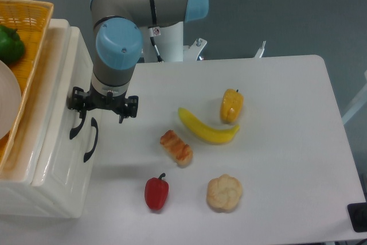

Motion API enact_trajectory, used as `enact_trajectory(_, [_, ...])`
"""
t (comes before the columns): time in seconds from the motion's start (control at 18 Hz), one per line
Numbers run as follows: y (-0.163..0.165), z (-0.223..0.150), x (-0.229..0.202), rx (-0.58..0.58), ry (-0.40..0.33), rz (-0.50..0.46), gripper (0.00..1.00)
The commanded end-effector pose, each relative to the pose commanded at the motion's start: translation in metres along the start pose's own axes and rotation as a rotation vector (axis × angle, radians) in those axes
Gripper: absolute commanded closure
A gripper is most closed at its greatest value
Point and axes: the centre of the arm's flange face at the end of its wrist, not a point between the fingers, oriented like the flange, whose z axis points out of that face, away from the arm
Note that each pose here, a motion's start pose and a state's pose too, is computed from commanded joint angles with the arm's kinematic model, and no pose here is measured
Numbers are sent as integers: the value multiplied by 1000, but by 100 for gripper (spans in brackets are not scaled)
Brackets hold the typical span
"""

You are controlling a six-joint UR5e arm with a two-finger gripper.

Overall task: Slide the top white drawer open
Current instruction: 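Hold the gripper at the upper drawer handle, then pull the upper drawer handle outward, sliding the drawer open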

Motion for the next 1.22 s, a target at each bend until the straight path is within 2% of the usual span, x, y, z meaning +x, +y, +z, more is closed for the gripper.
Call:
enact_trajectory(0.28, [-1,0,-1,1,-10,5,0])
enact_trajectory(0.44, [-1,0,-4,-4,-40,5,0])
enact_trajectory(1.22, [-1,-5,-18,-2,-44,-19,0])
